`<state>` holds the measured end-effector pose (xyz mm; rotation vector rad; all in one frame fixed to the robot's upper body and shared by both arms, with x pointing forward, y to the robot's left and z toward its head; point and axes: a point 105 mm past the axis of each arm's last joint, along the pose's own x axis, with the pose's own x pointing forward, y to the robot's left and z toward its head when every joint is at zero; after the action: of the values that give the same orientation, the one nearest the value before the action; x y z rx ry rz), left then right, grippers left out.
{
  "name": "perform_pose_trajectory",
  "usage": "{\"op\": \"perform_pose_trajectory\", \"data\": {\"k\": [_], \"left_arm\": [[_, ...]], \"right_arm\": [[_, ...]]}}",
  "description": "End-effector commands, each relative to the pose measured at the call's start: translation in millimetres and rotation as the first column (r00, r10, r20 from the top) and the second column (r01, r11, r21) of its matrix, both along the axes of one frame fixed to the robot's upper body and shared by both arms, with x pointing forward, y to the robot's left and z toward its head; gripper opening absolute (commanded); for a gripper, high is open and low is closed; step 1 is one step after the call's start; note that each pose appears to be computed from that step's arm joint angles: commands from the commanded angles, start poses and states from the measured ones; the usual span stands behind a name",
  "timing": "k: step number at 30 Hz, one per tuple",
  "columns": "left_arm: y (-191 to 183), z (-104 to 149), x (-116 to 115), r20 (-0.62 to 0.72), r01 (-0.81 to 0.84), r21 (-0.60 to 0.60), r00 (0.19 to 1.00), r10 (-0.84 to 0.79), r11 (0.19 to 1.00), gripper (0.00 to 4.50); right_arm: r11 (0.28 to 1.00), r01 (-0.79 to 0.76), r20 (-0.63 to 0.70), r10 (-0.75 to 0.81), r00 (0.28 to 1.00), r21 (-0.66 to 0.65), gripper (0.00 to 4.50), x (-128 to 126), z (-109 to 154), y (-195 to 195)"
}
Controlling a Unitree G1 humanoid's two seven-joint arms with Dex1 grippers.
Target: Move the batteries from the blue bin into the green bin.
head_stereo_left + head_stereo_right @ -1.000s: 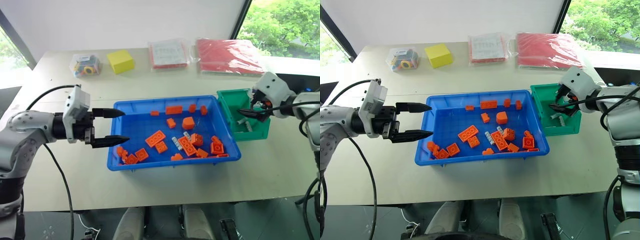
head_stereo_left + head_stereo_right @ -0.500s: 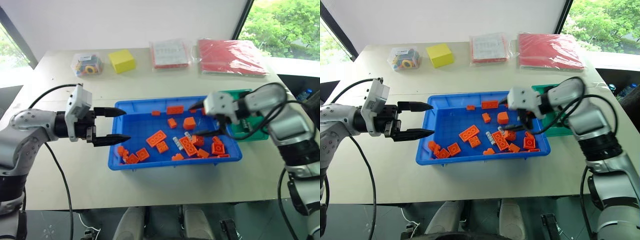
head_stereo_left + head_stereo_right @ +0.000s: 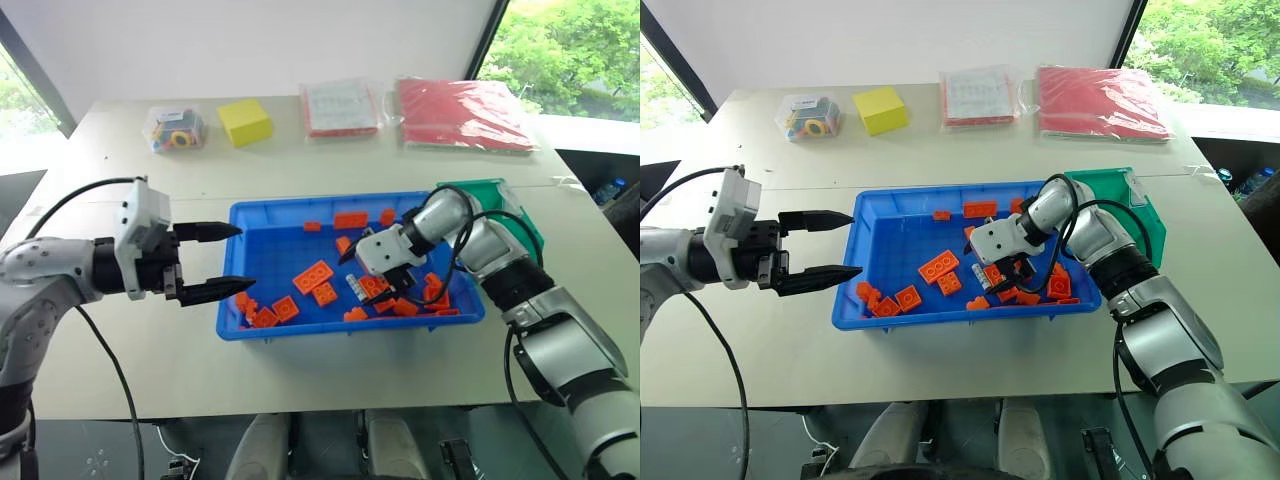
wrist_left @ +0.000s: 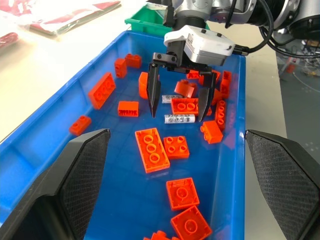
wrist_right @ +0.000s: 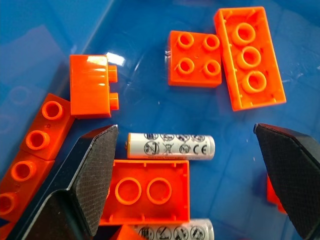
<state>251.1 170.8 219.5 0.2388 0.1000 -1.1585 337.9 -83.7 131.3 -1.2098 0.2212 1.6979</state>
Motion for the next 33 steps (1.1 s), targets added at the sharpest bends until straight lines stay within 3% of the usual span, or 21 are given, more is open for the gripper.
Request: {"op": "perform_pose_trajectory", "data": {"k": [1, 10, 13, 16, 20, 24, 27, 29, 33], "left_arm": [[0.6, 10.8, -5.0, 0.045, -0.004, 0.004, 0.999, 0.004, 1.000, 4.50], [-0.3, 12.5, -1.8, 0.049, -0.004, -0.002, 0.999, 0.005, 1.000, 4.50], [-0.9, 13.3, 0.9, 0.052, 0.001, -0.005, 0.999, -0.001, 1.000, 4.50], [-2.5, 13.5, 2.8, 0.052, 0.012, -0.007, 0.999, -0.012, 1.000, 4.50], [-4.7, 12.8, 5.2, 0.051, 0.028, -0.007, 0.998, -0.028, 1.000, 4.50], [-7.0, 13.4, 8.1, 0.057, 0.047, -0.008, 0.997, -0.046, 0.999, 4.50], [-7.8, 13.5, 9.2, 0.058, 0.057, -0.008, 0.997, -0.056, 0.998, 4.50], [-8.2, 12.4, 10.0, 0.056, 0.061, -0.007, 0.997, -0.061, 0.998, 4.50], [-9.4, 10.1, 11.6, 0.053, 0.071, -0.009, 0.996, -0.070, 0.997, 4.50]], "right_arm": [[0.999, -0.029, 0.027, 0.029, 0.999, -0.019, 4.45, 2.4, 2.4, 2.9], [0.997, -0.016, -0.060, 0.012, 0.998, -0.071, 4.45, -2.6, -9.6, -6.9], [0.999, -0.007, -0.074, 0.004, 0.997, -0.049, 3.66, -2.9, -6.4, -1.8], [1.000, 0.007, -0.072, -0.008, 0.997, -0.017, 2.26, -3.3, 0.1, 2.9], [0.999, 0.041, -0.088, -0.038, 0.995, 0.036, 2.24, -5.9, 13.3, 5.4], [0.984, 0.108, -0.062, -0.100, 0.993, 0.141, 2.24, -10.0, 47.7, 0.4], [0.919, 0.260, -0.051, -0.257, 0.965, 0.295, 2.24, -4.1, 85.1, -11.3], [0.836, 0.391, -0.036, -0.409, 0.912, 0.385, 2.24, 4.9, 105.8, -31.7], [0.619, 0.634, -0.015, -0.710, 0.704, 0.463, 2.24, 17.8, 121.9, -99.3]]}}
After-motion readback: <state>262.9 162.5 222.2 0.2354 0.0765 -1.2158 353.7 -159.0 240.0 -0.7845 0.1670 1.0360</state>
